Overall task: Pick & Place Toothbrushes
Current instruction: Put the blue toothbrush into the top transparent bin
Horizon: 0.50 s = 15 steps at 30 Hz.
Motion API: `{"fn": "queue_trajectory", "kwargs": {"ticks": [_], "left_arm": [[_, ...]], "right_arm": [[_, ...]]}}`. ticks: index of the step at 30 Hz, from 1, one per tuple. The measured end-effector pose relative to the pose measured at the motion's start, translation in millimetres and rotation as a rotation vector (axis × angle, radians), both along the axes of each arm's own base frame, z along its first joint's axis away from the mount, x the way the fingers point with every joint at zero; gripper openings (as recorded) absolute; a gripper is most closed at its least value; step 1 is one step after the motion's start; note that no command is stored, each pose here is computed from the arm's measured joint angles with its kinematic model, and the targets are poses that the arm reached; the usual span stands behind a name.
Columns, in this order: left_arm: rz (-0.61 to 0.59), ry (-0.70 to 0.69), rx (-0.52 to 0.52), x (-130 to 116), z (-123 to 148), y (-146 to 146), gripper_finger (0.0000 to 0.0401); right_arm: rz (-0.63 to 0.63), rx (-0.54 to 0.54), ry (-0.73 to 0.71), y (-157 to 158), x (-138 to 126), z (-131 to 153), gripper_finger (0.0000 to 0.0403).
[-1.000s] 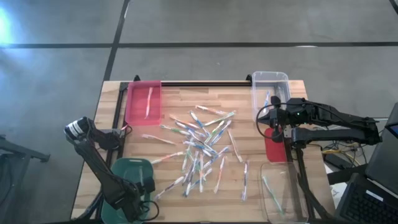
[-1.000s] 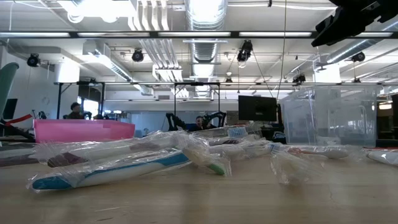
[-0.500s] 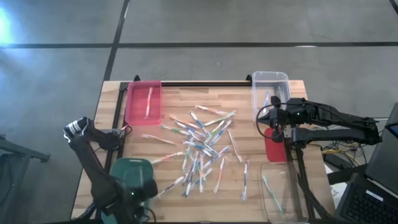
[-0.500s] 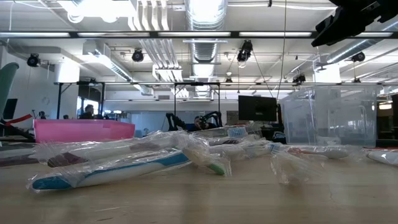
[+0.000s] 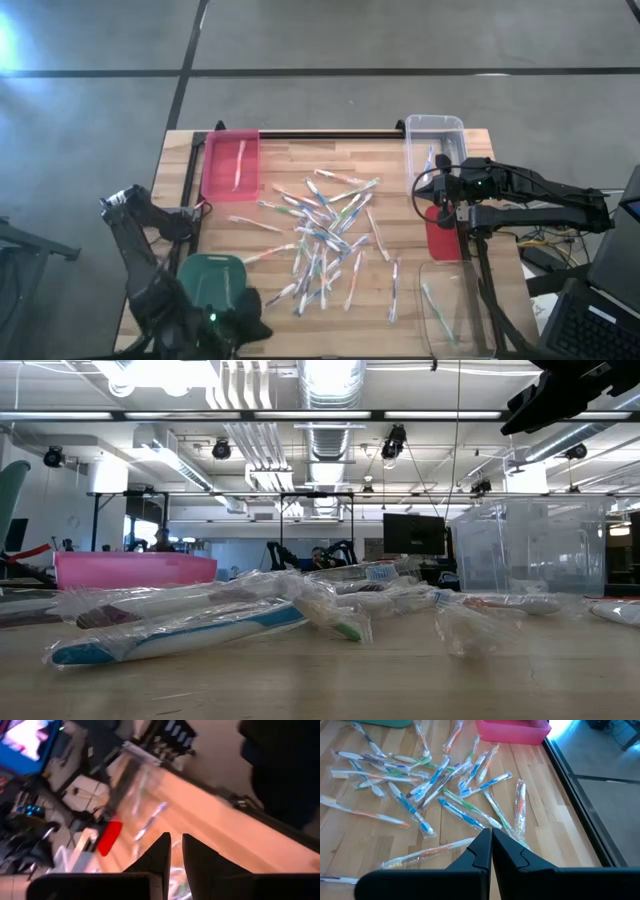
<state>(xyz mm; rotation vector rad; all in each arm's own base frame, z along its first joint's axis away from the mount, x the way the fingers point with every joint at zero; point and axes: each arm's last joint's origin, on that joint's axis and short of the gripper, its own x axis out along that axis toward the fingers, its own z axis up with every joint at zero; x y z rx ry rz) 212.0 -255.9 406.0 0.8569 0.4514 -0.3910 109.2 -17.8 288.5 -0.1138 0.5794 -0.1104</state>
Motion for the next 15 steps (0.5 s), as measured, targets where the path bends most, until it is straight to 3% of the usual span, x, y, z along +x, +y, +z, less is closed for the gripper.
{"fn": "queue_trajectory", "kwargs": {"ticks": [9, 15], "left_arm": [[0.353, -0.091, -0.24, 13.9, 23.9, 111.0, 0.0053], [0.477, -0.332, -0.357, -3.9, 11.0, 174.4, 0.0053]], "right_arm": [[-0.017, 0.017, -0.006, -0.4, 0.0, 0.2, 0.0008], [-0.157, 0.139, -0.04, -2.0, -1.7, 1.0, 0.0008]]}}
